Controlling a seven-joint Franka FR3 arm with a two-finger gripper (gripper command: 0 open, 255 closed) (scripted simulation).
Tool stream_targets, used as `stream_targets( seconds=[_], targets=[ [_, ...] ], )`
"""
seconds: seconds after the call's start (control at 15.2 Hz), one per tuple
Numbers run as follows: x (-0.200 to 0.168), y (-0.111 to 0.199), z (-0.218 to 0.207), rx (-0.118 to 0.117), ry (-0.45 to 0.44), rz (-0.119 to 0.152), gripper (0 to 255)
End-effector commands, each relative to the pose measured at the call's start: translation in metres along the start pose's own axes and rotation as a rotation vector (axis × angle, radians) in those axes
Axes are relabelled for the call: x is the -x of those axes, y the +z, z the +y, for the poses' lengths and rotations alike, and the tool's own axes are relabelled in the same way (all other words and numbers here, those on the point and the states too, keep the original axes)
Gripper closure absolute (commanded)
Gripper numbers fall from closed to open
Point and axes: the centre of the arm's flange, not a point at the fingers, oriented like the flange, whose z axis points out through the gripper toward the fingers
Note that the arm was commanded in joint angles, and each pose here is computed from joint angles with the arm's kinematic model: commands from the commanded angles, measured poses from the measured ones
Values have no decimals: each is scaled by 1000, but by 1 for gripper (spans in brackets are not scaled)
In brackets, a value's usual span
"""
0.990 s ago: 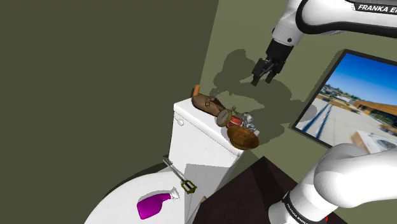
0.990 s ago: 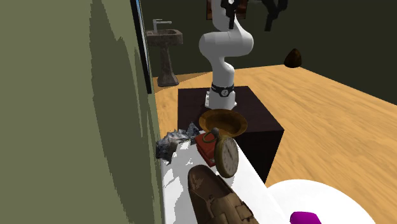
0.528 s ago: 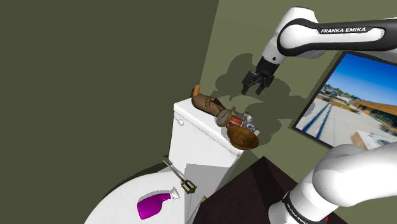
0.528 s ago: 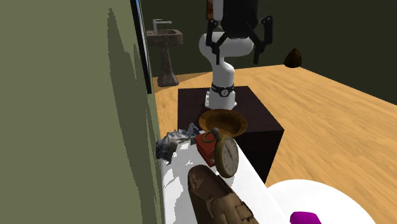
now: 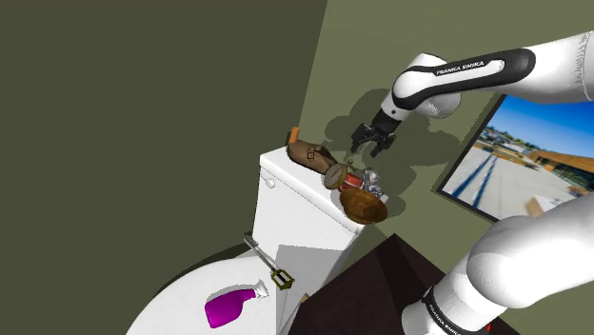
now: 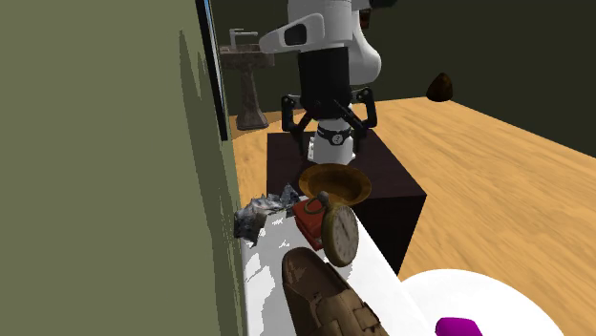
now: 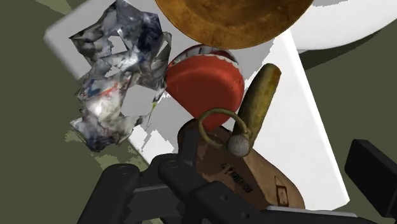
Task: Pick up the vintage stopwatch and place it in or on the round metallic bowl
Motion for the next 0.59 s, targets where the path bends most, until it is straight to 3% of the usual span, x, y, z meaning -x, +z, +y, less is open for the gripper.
stream_targets(
  seconds=[0.0, 0.2, 0.53],
  targets=[
    [-11, 22, 12, -24, 46, 11, 0],
    [-22, 50, 28, -54, 100, 20, 0],
    [-23, 77, 27, -54, 100, 20, 0]
  ],
)
